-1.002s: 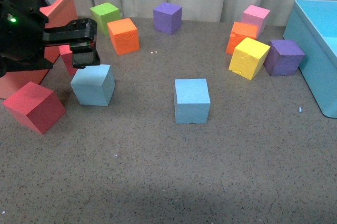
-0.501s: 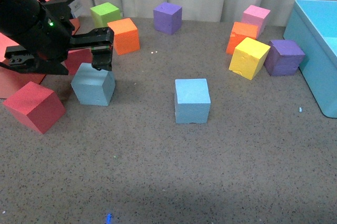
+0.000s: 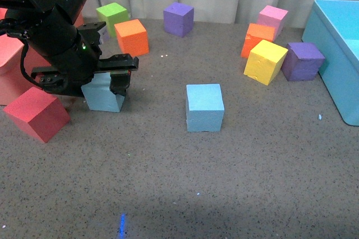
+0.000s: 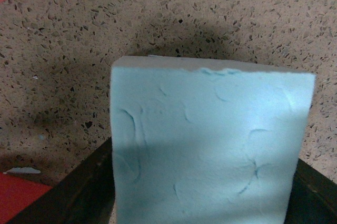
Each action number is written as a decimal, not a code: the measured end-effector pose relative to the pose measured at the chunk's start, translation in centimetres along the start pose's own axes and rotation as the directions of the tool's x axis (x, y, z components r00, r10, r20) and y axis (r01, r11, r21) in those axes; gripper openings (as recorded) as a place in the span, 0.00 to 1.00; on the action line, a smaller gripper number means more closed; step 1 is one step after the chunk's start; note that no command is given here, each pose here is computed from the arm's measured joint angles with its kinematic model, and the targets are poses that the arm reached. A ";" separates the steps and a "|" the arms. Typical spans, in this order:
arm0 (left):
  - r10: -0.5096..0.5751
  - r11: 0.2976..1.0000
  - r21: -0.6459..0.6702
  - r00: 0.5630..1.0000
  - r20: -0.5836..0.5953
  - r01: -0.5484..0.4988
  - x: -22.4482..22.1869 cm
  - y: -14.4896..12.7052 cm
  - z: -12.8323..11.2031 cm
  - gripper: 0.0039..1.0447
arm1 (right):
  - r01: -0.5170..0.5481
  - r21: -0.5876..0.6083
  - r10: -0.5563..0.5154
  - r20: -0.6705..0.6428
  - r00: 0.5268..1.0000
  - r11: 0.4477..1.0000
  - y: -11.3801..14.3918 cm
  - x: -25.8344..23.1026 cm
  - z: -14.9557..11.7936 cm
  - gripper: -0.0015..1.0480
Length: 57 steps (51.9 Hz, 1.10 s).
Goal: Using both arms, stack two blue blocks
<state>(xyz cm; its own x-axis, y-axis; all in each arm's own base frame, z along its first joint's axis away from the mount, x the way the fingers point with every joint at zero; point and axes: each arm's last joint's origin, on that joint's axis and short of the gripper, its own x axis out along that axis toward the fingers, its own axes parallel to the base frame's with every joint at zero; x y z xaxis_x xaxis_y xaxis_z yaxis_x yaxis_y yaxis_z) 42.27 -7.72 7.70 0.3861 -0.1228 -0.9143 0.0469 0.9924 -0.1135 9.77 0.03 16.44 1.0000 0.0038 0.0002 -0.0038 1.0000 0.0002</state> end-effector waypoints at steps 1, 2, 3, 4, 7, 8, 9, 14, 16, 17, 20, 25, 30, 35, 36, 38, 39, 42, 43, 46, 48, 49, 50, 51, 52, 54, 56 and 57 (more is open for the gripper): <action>0.001 1.000 -0.001 1.000 0.000 -0.001 0.0 0.0 0.1 0.70 | 0.000 0.000 0.000 0.000 1.000 1.000 0.0 0.0 0.0 0.91; 0.002 1.000 -0.002 1.000 0.000 -0.002 0.0 0.0 0.1 0.68 | 0.000 0.000 0.000 0.000 1.000 1.000 0.0 0.0 0.0 0.91; 0.004 1.000 -0.003 1.000 0.001 -0.004 -0.1 0.0 0.1 0.65 | 0.000 0.000 0.000 0.000 1.000 1.000 0.0 0.0 0.0 0.91; 0.006 1.000 -0.003 1.000 0.002 -0.006 -0.1 0.0 0.1 0.63 | 0.000 0.000 0.000 0.000 1.000 1.000 0.0 0.0 0.0 0.91; 0.012 1.000 -0.003 1.000 -0.001 -0.012 -0.1 -0.1 0.1 0.55 | 0.000 0.000 0.000 0.000 1.000 1.000 0.0 0.0 0.0 0.91; 0.012 1.000 -0.007 1.000 -0.007 -0.012 -0.1 -0.1 0.0 0.54 | 0.000 0.000 0.000 0.000 1.000 1.000 0.0 0.0 0.0 0.91; 0.013 1.000 -0.011 1.000 -0.008 -0.013 -0.2 -0.1 0.0 0.52 | 0.000 0.000 0.000 0.000 1.000 1.000 0.0 0.0 0.0 0.91; 0.016 1.000 -0.020 1.000 -0.008 -0.017 -0.8 -0.3 0.1 0.48 | 0.000 0.000 0.000 0.000 1.000 1.000 0.0 0.0 0.0 0.91; 0.014 1.000 -0.023 1.000 -0.002 -0.014 -1.2 -0.4 0.2 0.47 | 0.000 0.000 0.000 0.000 1.000 1.000 0.0 0.0 0.0 0.91; 0.013 1.000 -0.025 1.000 0.001 -0.013 -1.4 -0.5 0.2 0.47 | 0.000 0.000 0.000 0.000 1.000 1.000 0.0 0.0 0.0 0.91; 0.006 0.999 -0.036 1.000 0.011 -0.006 -2.1 -0.8 0.2 0.45 | 0.000 0.000 0.000 0.000 1.000 1.000 0.0 0.0 0.0 0.91; -0.006 0.999 -0.048 0.999 0.045 0.008 -4.2 -1.7 0.1 0.45 | 0.000 0.000 0.000 0.000 1.000 1.000 0.0 0.0 0.0 0.91; 0.006 0.999 -0.049 0.997 0.075 -0.002 -6.3 -3.0 -0.3 0.45 | 0.000 0.000 0.000 0.000 1.000 1.000 0.0 0.0 0.0 0.91; 0.001 0.999 -0.053 0.995 0.104 0.004 -8.0 -4.8 -0.7 0.45 | 0.000 0.000 0.000 0.000 1.000 1.000 0.0 0.0 0.0 0.91; -0.002 0.998 -0.062 0.994 0.109 0.009 -8.3 -5.2 -0.7 0.45 | 0.000 0.000 0.000 0.000 1.000 1.000 0.0 0.0 0.0 0.91; -0.005 0.998 -0.069 0.993 0.115 0.013 -8.6 -5.9 -0.8 0.45 | 0.000 0.000 0.000 0.000 1.000 1.000 0.0 0.0 0.0 0.91; -0.006 0.997 -0.071 0.993 0.117 0.014 -8.7 -6.2 -0.9 0.45 | 0.000 0.000 0.000 0.000 1.000 1.000 0.0 0.0 0.0 0.91; -0.006 0.997 -0.075 0.993 0.117 0.015 -8.9 -7.1 -1.2 0.45 | 0.000 0.000 0.000 0.000 1.000 1.000 0.0 0.0 0.0 0.91; -0.004 0.997 -0.079 0.994 0.113 0.013 -9.0 -7.6 -1.3 0.45 | 0.000 0.000 0.000 0.000 1.000 1.000 0.0 0.0 0.0 0.91; 0.001 0.996 -0.092 0.994 0.109 0.009 -9.1 -8.8 -1.8 0.45 | 0.000 0.000 0.000 0.000 1.000 1.000 0.0 0.0 0.0 0.91; 0.001 0.996 -0.093 0.994 0.107 0.009 -9.1 -9.6 -2.0 0.45 | 0.000 0.000 0.000 0.000 1.000 1.000 0.0 0.0 0.0 0.91; 0.001 0.995 -0.099 0.994 0.105 0.009 -9.2 -10.1 -2.1 0.45 | 0.000 0.000 0.000 0.000 1.000 1.000 0.0 0.0 0.0 0.91; -0.001 0.995 -0.097 0.995 0.105 0.012 -9.2 -10.4 -2.2 0.45 | 0.000 0.000 0.000 0.000 1.000 1.000 0.0 0.0 0.0 0.91; -0.005 0.995 -0.098 0.994 0.106 0.015 -9.2 -11.0 -2.3 0.45 | 0.000 0.000 0.000 0.000 1.000 1.000 0.0 0.0 0.0 0.91; -0.008 0.995 -0.102 0.994 0.105 0.019 -9.2 -11.2 -2.3 0.45 | 0.000 0.000 0.000 0.000 1.000 1.000 0.0 0.0 0.0 0.91; -0.020 0.994 -0.102 0.994 0.106 0.031 -9.2 -12.1 -2.4 0.45 | 0.000 0.000 0.000 0.000 1.000 1.000 0.0 0.0 0.0 0.91; -0.032 0.994 -0.102 0.994 0.109 0.043 -9.2 -12.9 -2.4 0.45 | 0.000 0.000 0.000 0.000 1.000 1.000 0.0 0.0 0.0 0.91; -0.039 0.994 -0.099 0.993 0.110 0.050 -9.2 -13.4 -2.5 0.45 | 0.000 0.000 0.000 0.000 1.000 1.000 0.0 0.0 0.0 0.91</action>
<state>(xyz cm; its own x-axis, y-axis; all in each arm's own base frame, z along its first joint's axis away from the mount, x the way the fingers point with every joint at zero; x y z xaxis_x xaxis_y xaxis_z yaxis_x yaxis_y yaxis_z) 35.83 -19.91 16.65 0.4829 -0.1605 -0.8608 -0.0252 0.9801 -0.1969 9.77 0.03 16.44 1.0000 0.0034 0.0002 -0.0034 1.0000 0.0002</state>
